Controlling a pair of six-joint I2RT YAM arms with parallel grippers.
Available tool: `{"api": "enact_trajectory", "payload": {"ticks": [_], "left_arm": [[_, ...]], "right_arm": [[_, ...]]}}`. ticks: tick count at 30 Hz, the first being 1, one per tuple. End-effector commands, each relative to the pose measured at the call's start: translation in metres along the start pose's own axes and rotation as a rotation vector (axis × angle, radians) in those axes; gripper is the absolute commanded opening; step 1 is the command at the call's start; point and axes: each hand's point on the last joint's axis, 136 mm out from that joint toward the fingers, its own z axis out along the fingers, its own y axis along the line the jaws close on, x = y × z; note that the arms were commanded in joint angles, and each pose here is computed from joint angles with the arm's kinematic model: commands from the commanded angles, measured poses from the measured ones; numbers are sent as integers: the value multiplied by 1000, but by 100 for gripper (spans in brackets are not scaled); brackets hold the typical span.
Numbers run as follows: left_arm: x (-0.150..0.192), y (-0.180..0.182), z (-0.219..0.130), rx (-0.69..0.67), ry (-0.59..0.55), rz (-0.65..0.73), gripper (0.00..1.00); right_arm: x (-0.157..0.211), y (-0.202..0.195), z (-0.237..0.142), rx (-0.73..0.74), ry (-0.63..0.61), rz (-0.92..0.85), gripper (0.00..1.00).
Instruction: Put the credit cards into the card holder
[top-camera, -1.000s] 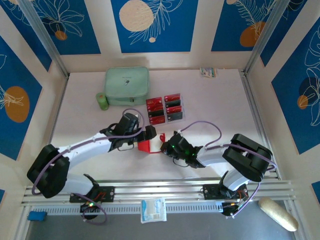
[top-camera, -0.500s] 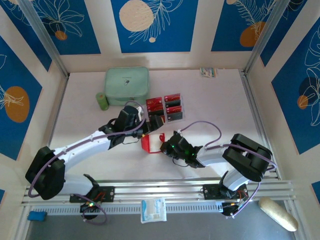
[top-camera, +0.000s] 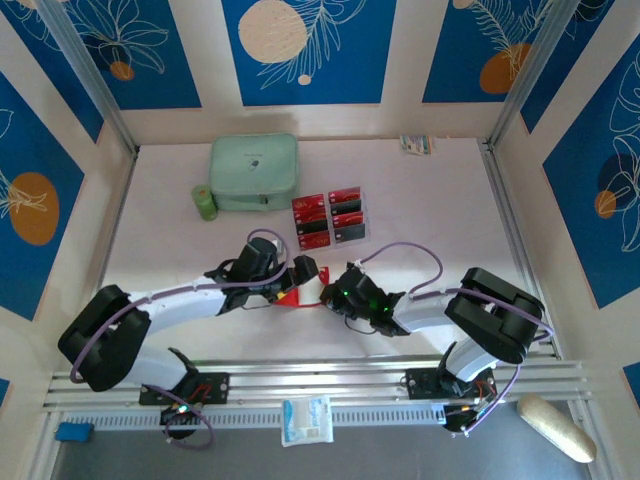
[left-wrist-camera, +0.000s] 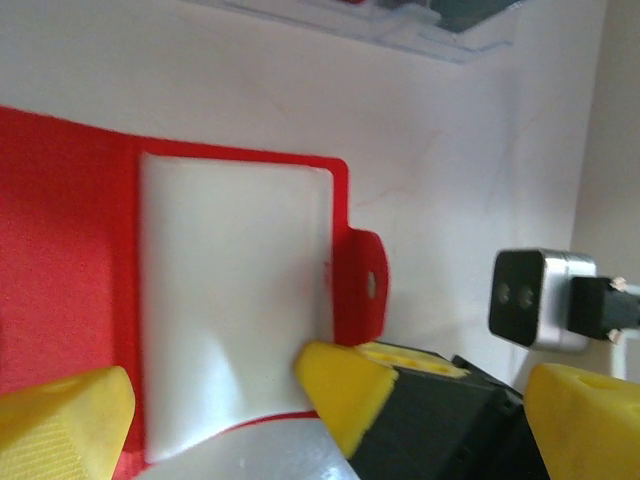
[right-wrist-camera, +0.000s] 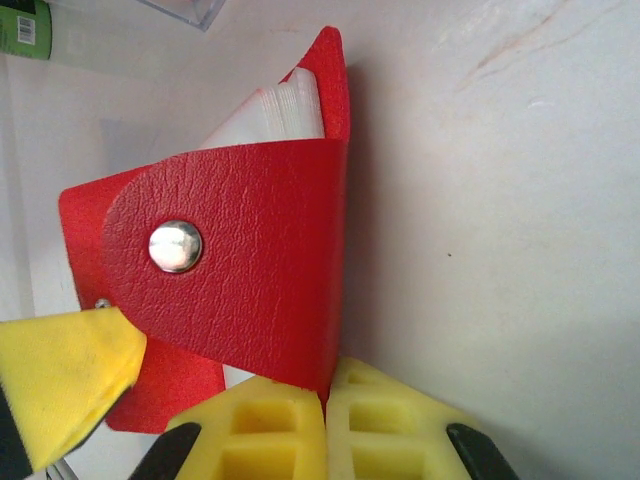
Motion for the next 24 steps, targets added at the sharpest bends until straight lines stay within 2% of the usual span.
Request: {"api": "enact_trajectory", "payload": {"ticks": [1,4,8,11,19,21,24], "left_arm": [[-5,18,2,-65,-17,80,100],[-3,31,9,-130,4,135,100],[-5,38,7,-165,-7,175,100],[-7,38,2,-176,-15,200,100],[-12,36,-6,-198,-38,247,100],[-13,36,-7,-199,-45,250,100],[-13,38,-8,-206,-49,249,100]], "right_arm": [[6,0,5,2,30,10,0],[8,0,8,-5,53,11,2],[7,0,6,-21,76,4,21],[2,1,-1,-27,81,-4,27],[-18,6,-31,10,62,-86,28],[-24,10,-37,13,55,-101,24],[-29,22,-43,1,57,-135,14]]}}
